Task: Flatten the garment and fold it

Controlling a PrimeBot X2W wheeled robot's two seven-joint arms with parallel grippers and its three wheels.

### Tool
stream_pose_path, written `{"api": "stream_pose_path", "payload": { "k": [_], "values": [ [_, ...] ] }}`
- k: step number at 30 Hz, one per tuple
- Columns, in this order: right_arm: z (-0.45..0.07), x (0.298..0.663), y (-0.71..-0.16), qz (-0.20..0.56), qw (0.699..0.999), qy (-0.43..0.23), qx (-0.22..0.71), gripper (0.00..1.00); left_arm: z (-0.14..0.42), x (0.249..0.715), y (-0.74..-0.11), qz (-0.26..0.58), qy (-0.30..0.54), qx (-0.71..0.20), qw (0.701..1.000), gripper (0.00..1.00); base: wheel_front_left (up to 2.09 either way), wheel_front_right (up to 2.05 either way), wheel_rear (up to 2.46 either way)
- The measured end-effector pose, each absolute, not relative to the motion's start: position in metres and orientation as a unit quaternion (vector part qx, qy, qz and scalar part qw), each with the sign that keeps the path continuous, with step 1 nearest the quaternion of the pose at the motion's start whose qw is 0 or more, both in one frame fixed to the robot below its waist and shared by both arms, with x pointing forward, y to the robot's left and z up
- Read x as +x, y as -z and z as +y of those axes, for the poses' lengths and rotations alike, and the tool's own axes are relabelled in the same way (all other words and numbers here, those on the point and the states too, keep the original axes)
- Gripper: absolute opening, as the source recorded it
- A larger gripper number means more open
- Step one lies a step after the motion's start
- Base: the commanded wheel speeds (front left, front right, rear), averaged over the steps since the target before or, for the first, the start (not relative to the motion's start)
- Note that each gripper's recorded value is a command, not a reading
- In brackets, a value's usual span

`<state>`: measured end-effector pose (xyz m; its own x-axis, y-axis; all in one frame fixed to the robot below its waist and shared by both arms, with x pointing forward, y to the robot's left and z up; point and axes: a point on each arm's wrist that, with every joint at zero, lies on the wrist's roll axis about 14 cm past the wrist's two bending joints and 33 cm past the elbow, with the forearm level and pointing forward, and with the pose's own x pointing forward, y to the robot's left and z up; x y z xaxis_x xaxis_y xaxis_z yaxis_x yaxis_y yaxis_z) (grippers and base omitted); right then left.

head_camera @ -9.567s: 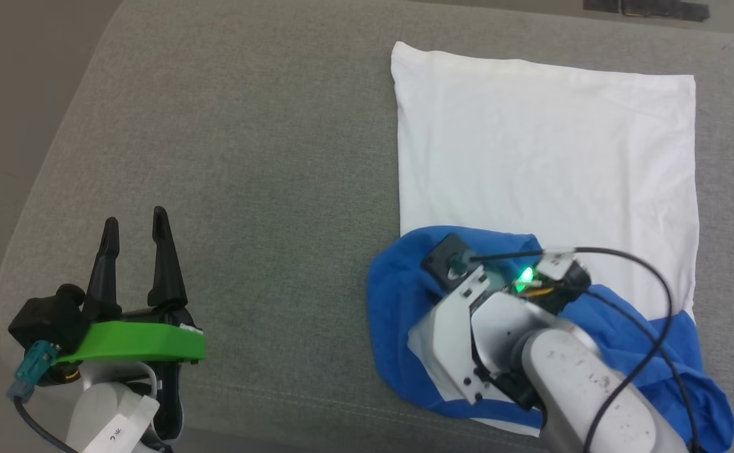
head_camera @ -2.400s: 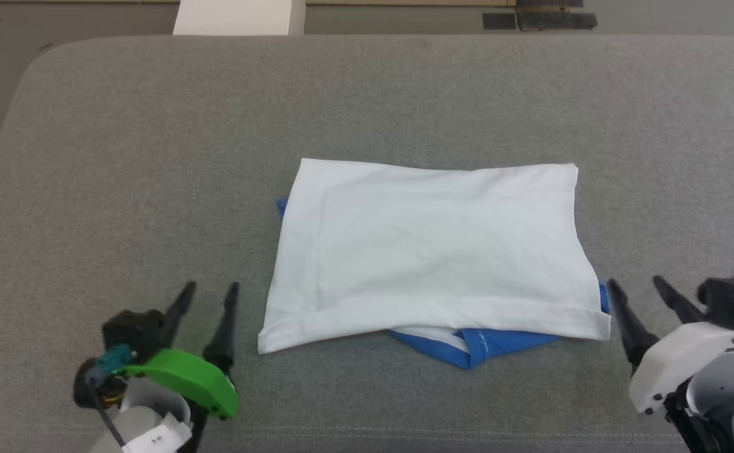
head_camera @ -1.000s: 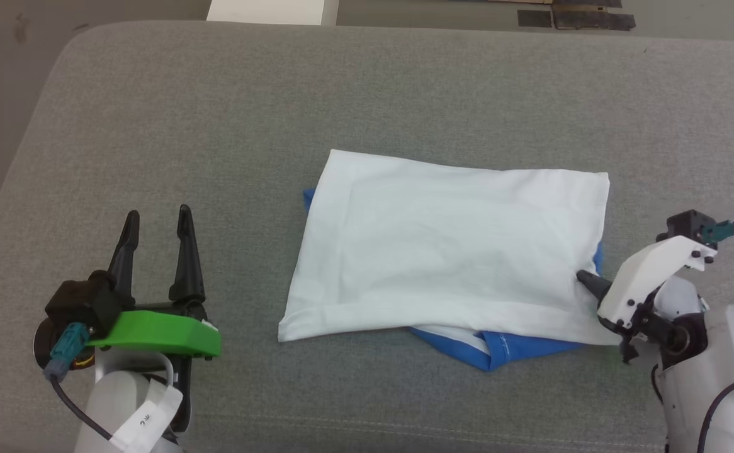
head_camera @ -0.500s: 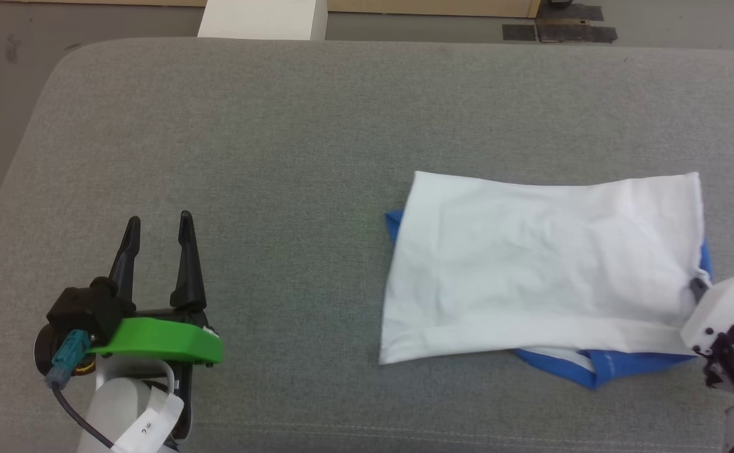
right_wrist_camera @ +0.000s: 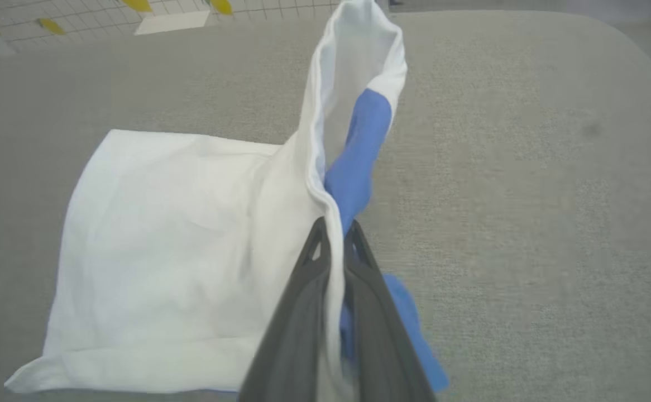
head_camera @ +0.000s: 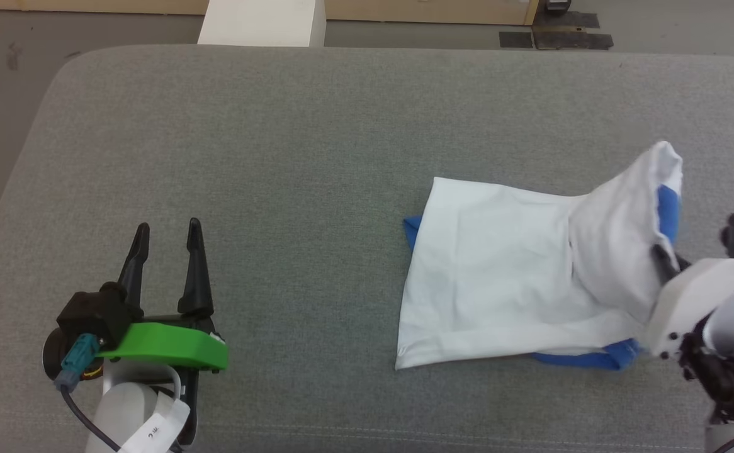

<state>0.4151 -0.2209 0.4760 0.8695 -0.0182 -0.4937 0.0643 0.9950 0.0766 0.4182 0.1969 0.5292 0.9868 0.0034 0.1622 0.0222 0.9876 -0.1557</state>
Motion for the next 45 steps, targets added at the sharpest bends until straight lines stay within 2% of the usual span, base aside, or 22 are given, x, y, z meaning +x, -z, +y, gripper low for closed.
{"api": "stream_pose_path", "payload": {
  "k": [5,13,25,26,27,28,31,34,38,42,45],
  "values": [
    [-0.158,0.414,-0.495,0.256,0.964,-0.074,0.011,0.00,0.196,0.416,-0.528,-0.079,0.007,-0.078,0.994,1.00,0.00,0.00,0.00],
    [-0.075,0.415,-0.467,0.309,0.930,-0.196,-0.034,0.00,0.199,0.415,-0.521,-0.069,0.002,-0.076,0.995,1.00,0.00,0.00,0.00],
    [-0.024,0.411,-0.402,0.406,0.872,-0.271,-0.045,0.00,0.216,0.411,-0.508,-0.051,-0.023,-0.072,0.996,1.00,0.00,0.00,0.00],
    [-0.022,0.409,-0.399,0.412,0.868,-0.275,-0.043,0.13,0.217,0.411,-0.508,-0.050,-0.024,-0.072,0.996,1.00,0.00,0.00,0.00],
    [-0.019,0.408,-0.397,0.414,0.865,-0.280,-0.038,0.71,0.217,0.411,-0.507,-0.050,-0.025,-0.072,0.996,1.00,0.00,0.00,0.00],
    [-0.017,0.407,-0.397,0.413,0.865,-0.284,-0.032,1.00,0.218,0.411,-0.507,-0.050,-0.025,-0.072,0.996,1.00,0.00,0.00,0.00],
    [-0.012,0.409,-0.404,0.396,0.871,-0.290,-0.014,1.00,0.217,0.412,-0.508,-0.051,-0.025,-0.073,0.996,1.00,0.00,0.00,0.00],
    [-0.008,0.419,-0.428,0.344,0.891,-0.294,0.026,1.00,0.215,0.413,-0.510,-0.054,-0.022,-0.074,0.996,1.00,0.00,0.00,0.00],
    [-0.009,0.439,-0.490,0.210,0.928,-0.293,0.091,1.00,0.209,0.415,-0.515,-0.060,-0.013,-0.077,0.995,1.00,0.00,0.00,0.00],
    [-0.042,0.451,-0.544,0.078,0.957,-0.247,0.133,1.00,0.201,0.417,-0.519,-0.066,-0.001,-0.080,0.995,1.00,0.00,0.00,0.00],
    [-0.078,0.449,-0.556,0.029,0.967,-0.196,0.163,1.00,0.194,0.419,-0.523,-0.071,0.008,-0.081,0.994,1.00,0.00,0.00,0.00]
  ]
}}
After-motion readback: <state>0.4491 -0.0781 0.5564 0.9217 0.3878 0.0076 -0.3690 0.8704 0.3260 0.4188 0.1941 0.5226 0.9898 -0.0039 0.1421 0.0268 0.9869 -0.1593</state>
